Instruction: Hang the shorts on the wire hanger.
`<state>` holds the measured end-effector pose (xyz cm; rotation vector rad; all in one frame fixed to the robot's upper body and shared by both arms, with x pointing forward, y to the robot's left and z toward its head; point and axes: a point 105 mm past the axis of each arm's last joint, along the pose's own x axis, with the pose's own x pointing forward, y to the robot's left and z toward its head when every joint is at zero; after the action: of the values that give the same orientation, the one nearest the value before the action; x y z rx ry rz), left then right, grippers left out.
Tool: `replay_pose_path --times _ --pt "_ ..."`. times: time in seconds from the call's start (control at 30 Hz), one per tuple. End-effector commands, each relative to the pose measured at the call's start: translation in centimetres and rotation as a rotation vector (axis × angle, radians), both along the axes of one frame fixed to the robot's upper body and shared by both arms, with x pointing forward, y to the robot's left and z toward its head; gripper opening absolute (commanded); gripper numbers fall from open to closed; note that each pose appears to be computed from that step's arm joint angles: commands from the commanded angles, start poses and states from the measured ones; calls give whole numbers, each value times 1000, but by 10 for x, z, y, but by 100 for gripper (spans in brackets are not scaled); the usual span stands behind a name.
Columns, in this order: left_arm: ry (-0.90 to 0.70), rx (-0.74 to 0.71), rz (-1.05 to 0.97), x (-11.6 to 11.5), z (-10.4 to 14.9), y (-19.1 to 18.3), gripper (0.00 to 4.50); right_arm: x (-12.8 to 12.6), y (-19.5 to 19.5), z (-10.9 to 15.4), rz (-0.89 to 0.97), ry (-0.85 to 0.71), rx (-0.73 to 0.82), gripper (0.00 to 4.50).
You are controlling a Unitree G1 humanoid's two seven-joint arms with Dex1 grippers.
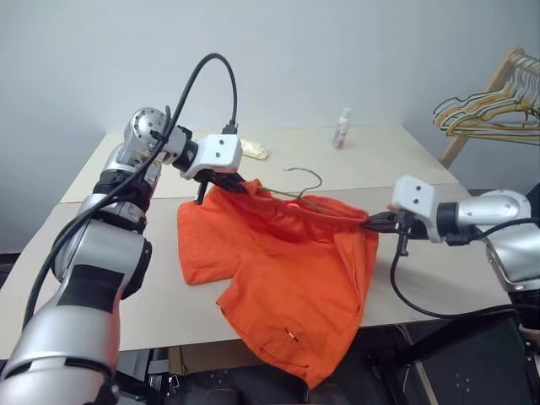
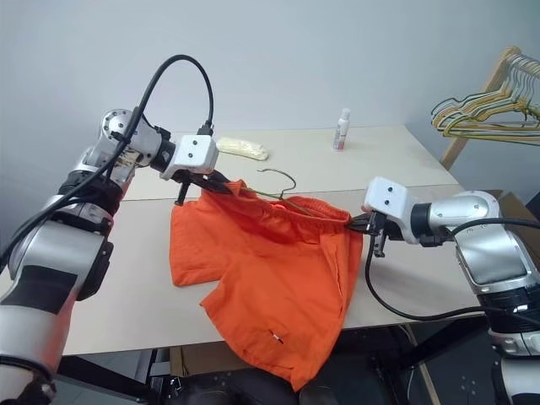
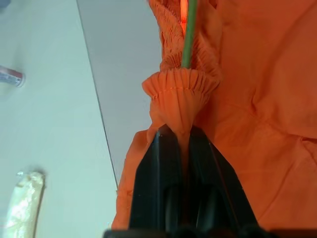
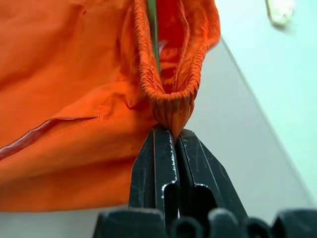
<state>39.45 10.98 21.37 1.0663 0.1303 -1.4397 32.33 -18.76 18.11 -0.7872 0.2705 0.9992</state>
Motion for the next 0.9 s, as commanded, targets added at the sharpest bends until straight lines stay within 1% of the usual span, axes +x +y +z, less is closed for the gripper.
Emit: replay_pose_path --times 0.03,0.2,0.43,0.53,0.6,0.63,0.7,0.8,0.9 --pt "-99 11 -21 2 21 -8 0 1 9 26 46 -123 -32 1" --pt "-111 11 -10 4 16 -11 0 -3 23 32 108 -137 -38 1" --pt "-129 -7 -20 4 18 -17 0 -2 37 31 145 -154 -52 1" --pt "-117 -29 -34 1 18 -19 0 0 39 26 147 -136 -62 1" --pt "-119 -29 -29 1 17 -18 0 3 37 20 132 -120 -82 56" --pt "-121 -29 -25 2 17 -17 0 3 36 17 129 -117 -89 76" --pt "-112 -49 -16 2 17 -16 0 6 34 13 109 -103 -89 144" --pt "-104 -74 -12 1 18 -15 0 9 31 5 79 -61 -73 144" --pt "-97 -84 -14 1 18 -15 0 9 31 -3 60 -8 -7 144"
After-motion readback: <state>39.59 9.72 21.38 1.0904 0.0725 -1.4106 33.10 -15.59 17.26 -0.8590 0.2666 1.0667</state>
